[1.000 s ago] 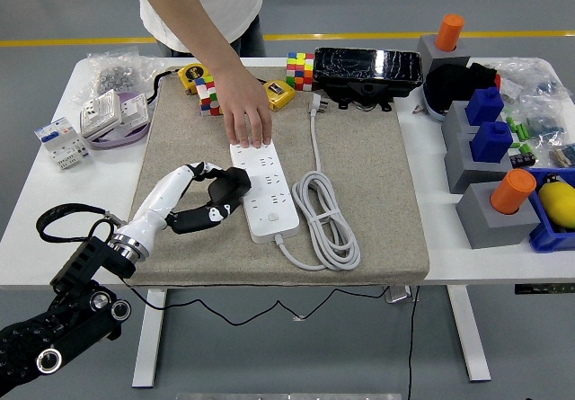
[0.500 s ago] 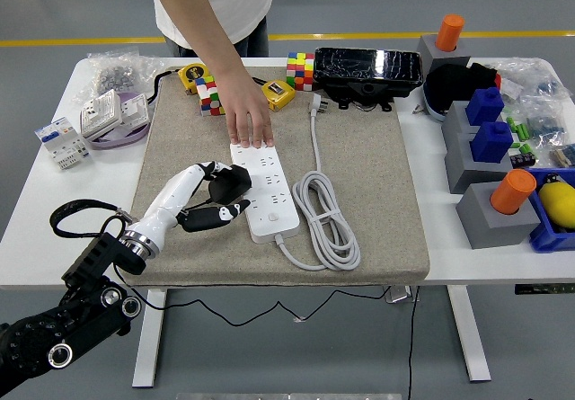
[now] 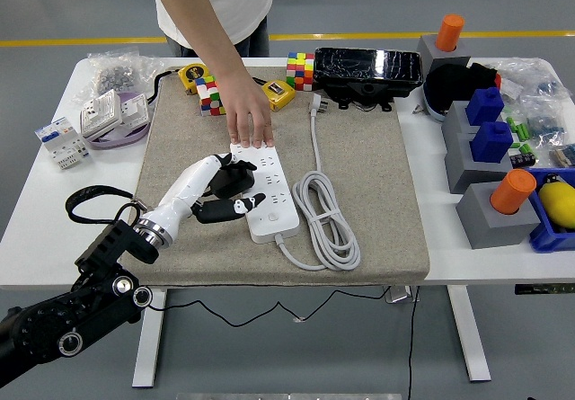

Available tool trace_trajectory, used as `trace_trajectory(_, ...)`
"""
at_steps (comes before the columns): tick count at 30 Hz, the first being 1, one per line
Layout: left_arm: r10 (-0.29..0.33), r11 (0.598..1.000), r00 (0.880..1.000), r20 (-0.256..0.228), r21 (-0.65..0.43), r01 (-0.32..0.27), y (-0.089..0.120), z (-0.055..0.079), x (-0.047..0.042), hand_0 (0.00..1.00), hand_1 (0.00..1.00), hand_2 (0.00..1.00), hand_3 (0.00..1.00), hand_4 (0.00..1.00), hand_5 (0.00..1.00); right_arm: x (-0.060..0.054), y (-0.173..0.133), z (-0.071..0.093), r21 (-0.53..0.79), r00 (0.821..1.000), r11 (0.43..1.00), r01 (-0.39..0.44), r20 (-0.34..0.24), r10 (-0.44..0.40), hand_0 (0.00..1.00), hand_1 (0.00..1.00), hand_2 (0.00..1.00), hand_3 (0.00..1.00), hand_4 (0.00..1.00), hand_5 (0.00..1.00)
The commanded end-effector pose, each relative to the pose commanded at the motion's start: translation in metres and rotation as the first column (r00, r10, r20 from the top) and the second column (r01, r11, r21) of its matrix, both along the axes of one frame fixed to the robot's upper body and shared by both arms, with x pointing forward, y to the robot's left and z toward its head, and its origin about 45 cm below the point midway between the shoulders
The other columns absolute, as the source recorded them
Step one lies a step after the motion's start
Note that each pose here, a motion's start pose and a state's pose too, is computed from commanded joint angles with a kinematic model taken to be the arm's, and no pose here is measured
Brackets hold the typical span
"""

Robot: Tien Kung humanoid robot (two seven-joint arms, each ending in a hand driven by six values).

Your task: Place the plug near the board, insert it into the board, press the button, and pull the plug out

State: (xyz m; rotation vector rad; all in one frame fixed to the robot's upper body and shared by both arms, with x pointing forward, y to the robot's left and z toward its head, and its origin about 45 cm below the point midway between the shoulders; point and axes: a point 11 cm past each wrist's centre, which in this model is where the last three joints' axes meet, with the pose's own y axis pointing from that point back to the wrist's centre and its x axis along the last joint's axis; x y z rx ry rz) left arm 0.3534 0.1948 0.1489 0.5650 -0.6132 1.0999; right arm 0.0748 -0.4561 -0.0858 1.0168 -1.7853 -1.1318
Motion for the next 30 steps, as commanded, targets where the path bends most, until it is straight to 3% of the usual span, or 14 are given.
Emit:
trace_trajectory(18, -0.053, 0.999, 0.998, -0.017, 0.011, 0.053, -0.02, -0.001, 0.0001, 0.731, 0.715, 0.702, 0.679, 0.808, 0.365, 0.0, 0.0, 0.0, 0.0, 1.0, 1.0, 0.001, 0.001, -0.001, 0.545, 0.646, 0.667, 0.569, 0.91, 0.429)
trace_trajectory(30, -0.065, 0.997, 0.997, 0.037, -0.034, 0.066, -0.023, 0.017, -0.0022, 0.721, 0.706, 0.695, 0.663, 0.809, 0.364, -0.001, 0.0, 0.0, 0.0, 1.0, 1.0, 0.002, 0.0, -0.002, 0.545, 0.646, 0.667, 0.569, 0.91, 0.428)
